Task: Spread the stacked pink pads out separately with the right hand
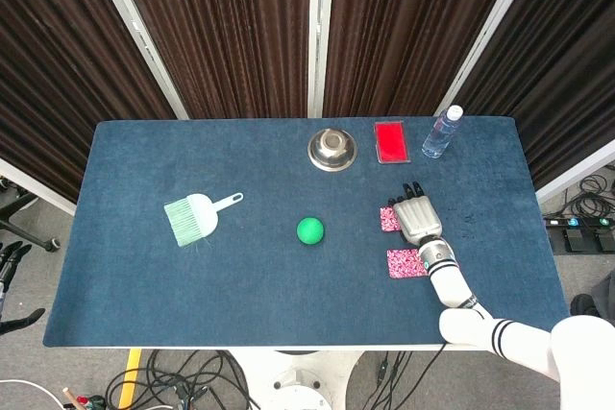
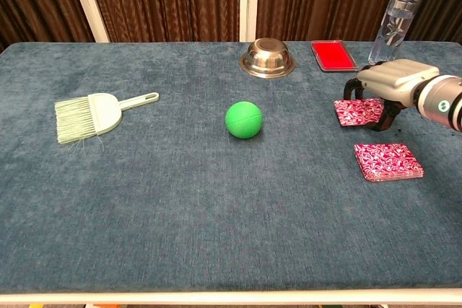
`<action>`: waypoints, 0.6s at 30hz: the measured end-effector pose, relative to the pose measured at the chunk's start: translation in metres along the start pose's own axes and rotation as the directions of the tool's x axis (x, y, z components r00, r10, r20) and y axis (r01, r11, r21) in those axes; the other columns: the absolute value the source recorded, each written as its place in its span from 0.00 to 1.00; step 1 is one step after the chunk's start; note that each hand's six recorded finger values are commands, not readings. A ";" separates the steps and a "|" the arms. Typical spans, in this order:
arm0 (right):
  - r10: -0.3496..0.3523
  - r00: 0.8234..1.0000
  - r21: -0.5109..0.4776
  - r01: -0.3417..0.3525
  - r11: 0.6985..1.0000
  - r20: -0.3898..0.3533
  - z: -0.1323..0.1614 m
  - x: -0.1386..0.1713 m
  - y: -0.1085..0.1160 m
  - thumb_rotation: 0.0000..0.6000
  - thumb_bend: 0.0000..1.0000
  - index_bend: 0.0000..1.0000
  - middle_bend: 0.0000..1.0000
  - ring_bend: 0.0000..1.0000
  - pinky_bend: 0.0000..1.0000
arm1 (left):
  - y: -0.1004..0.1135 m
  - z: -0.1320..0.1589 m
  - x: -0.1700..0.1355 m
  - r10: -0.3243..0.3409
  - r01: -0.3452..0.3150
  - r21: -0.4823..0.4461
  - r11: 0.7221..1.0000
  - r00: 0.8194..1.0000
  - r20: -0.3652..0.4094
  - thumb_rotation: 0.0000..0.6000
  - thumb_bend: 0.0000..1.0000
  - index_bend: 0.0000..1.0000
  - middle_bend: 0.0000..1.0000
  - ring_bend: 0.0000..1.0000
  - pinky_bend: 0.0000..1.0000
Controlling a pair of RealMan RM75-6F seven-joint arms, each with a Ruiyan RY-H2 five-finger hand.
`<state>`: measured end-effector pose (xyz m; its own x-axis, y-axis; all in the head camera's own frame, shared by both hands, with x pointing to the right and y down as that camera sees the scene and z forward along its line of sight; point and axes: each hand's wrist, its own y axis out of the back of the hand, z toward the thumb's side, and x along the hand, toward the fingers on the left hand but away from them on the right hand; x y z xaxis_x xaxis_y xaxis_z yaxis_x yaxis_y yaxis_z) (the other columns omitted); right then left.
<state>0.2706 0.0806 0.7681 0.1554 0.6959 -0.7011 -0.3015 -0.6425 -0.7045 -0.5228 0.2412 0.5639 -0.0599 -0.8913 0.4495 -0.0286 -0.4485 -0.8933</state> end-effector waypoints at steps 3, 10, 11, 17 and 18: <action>0.003 1.000 -0.001 -0.003 1.000 -0.013 0.003 -0.001 0.000 1.00 0.16 0.08 0.16 0.00 0.00 | 0.000 -0.001 0.000 0.000 0.000 -0.003 1.000 1.000 0.000 1.00 0.00 0.11 0.07 0.01 0.20; 0.021 1.000 0.001 -0.021 1.000 -0.007 0.001 0.002 0.001 1.00 0.12 0.00 0.06 0.00 0.00 | 0.000 -0.001 -0.001 0.001 -0.001 -0.003 1.000 1.000 0.003 1.00 0.00 0.12 0.07 0.01 0.20; 0.018 1.000 -0.002 -0.018 1.000 -0.009 0.001 0.003 0.003 1.00 0.12 0.00 0.07 0.00 0.00 | 0.000 0.000 -0.001 0.002 -0.002 -0.003 1.000 1.000 0.003 1.00 0.00 0.12 0.07 0.01 0.20; -0.031 0.999 -0.034 0.030 0.999 -0.034 0.005 0.017 0.020 1.00 0.12 0.01 0.15 0.00 0.00 | 0.000 0.001 0.000 -0.001 0.001 -0.005 1.000 1.000 0.006 1.00 0.00 0.12 0.07 0.01 0.20; -0.040 0.998 -0.042 0.038 0.998 -0.042 0.005 0.022 0.023 1.00 0.12 0.02 0.17 0.00 0.00 | -0.001 0.001 0.000 -0.002 0.002 -0.004 1.000 1.000 0.007 1.00 0.00 0.12 0.07 0.01 0.20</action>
<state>0.2622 0.0825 0.7370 0.2063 0.7069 -0.6765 -0.2560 -0.6283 -0.7346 -0.5217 0.2413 0.5645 -0.0525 -0.8908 0.4514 -0.0331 -0.4502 -0.8923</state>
